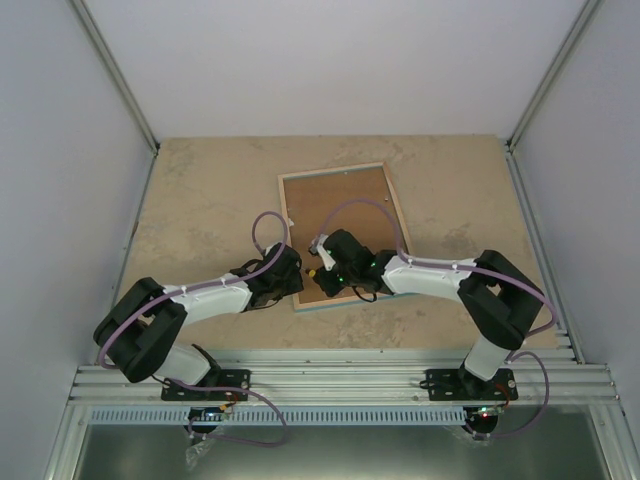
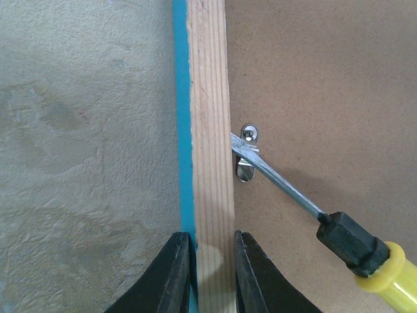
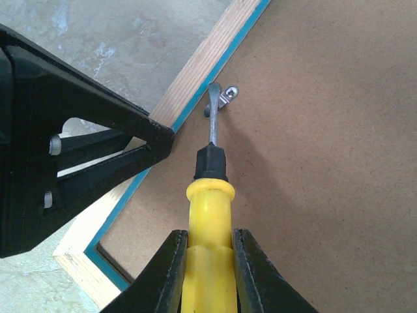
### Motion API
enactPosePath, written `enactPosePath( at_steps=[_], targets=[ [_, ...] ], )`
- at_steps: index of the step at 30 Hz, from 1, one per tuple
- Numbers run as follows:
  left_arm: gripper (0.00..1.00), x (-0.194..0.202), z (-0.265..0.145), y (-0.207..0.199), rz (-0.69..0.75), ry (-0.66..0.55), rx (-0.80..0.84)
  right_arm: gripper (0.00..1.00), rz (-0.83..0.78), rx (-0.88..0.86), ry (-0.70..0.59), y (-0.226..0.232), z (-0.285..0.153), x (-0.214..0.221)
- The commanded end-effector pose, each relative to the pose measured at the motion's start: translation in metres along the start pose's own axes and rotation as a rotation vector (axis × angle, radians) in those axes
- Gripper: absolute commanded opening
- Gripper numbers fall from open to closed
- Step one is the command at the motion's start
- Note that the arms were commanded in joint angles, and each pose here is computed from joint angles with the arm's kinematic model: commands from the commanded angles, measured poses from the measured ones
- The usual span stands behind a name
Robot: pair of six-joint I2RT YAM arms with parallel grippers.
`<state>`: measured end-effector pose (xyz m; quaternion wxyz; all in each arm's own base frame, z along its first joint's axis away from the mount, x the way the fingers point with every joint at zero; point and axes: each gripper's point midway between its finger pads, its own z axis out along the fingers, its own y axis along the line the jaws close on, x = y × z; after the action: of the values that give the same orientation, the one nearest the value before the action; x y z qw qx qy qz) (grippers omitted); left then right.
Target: Take the photo out of the frame
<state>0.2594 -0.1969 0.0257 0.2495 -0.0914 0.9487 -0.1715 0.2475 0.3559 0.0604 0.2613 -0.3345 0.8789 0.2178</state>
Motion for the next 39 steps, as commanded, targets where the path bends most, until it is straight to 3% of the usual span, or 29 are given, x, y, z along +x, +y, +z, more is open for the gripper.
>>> enactPosePath(
  at_steps=[1, 7, 14, 23, 30, 39],
  targets=[
    [0.0, 0.017, 0.0, -0.002, 0.046, 0.078, 0.017, 0.0, -0.065, 0.041, 0.105, -0.004, -0.007, 0.02],
    [0.0, 0.017, -0.001, 0.0, 0.05, 0.074, 0.013, 0.0, -0.074, 0.185, 0.111, -0.029, -0.015, 0.019],
    [0.0, 0.017, -0.002, 0.001, 0.055, 0.073, 0.014, 0.0, -0.073, 0.212, 0.073, -0.032, -0.024, 0.011],
    [0.01, 0.014, -0.004, -0.006, 0.059, 0.07, 0.036, 0.0, -0.098, 0.067, -0.072, -0.005, -0.044, -0.013],
    [0.25, 0.002, -0.012, -0.007, 0.037, 0.032, 0.049, 0.0, -0.078, 0.039, -0.108, -0.004, -0.041, -0.01],
    [0.53, -0.047, -0.022, -0.006, -0.007, -0.054, 0.066, 0.0, 0.026, 0.151, -0.341, -0.042, -0.073, -0.017]
  ],
)
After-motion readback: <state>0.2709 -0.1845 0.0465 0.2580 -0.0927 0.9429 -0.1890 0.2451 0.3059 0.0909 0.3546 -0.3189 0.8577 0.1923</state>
